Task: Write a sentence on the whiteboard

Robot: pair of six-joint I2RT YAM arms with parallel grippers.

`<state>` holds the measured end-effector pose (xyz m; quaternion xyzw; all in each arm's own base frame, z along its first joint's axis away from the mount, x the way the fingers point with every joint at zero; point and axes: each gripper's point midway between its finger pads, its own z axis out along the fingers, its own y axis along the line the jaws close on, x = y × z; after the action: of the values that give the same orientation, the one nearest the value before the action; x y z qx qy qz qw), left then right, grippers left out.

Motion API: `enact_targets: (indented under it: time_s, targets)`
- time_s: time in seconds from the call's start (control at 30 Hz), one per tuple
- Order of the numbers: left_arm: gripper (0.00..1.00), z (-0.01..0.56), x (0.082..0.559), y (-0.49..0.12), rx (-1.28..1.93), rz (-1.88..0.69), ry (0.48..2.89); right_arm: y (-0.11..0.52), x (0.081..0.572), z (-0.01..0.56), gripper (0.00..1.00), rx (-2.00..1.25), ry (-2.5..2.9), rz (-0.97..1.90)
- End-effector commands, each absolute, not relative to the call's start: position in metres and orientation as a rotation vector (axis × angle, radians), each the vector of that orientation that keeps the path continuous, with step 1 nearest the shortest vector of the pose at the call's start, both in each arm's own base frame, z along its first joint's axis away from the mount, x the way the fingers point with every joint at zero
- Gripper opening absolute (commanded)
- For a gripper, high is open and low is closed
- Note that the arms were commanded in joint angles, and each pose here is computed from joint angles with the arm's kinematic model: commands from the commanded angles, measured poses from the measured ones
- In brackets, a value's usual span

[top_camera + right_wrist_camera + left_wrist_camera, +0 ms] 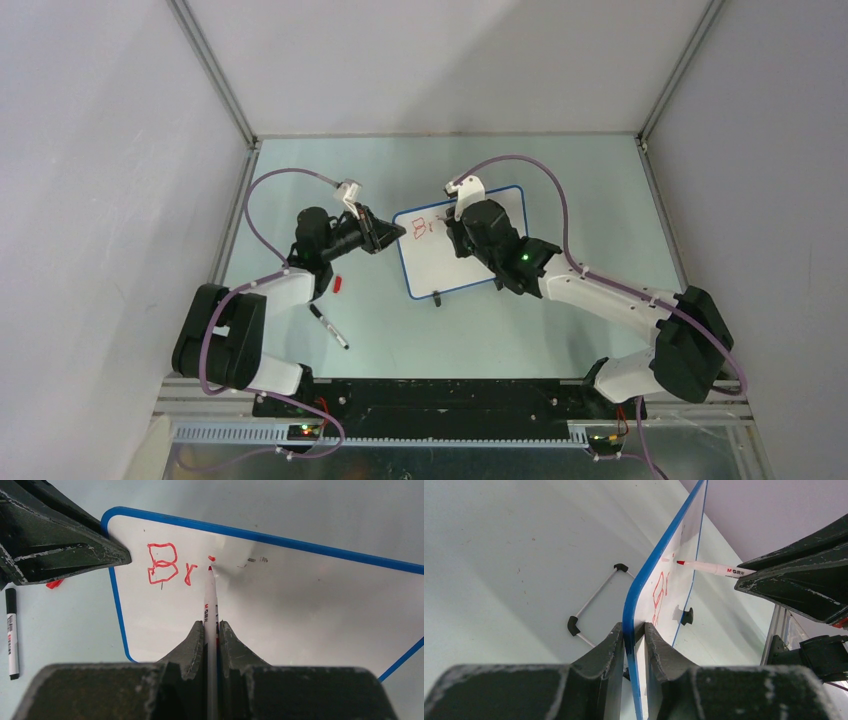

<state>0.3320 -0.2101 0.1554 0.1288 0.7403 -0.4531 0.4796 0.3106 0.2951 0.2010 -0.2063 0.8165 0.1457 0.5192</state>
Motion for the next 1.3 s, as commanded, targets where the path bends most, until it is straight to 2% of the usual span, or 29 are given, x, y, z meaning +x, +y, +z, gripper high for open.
enact_targets:
  time_s: [0.0,1.27]
  targets:
    - [0.23,0.177,0.337,-0.211,0.354,-1.084,1.735,0.296,0.313,0.203,0.00,-0.483,1.950,0.335]
    - [0.23,0.178,0.336,-0.211,0.355,-1.084,1.733,0.289,0.310,0.186,0.00,-0.489,2.009,0.287]
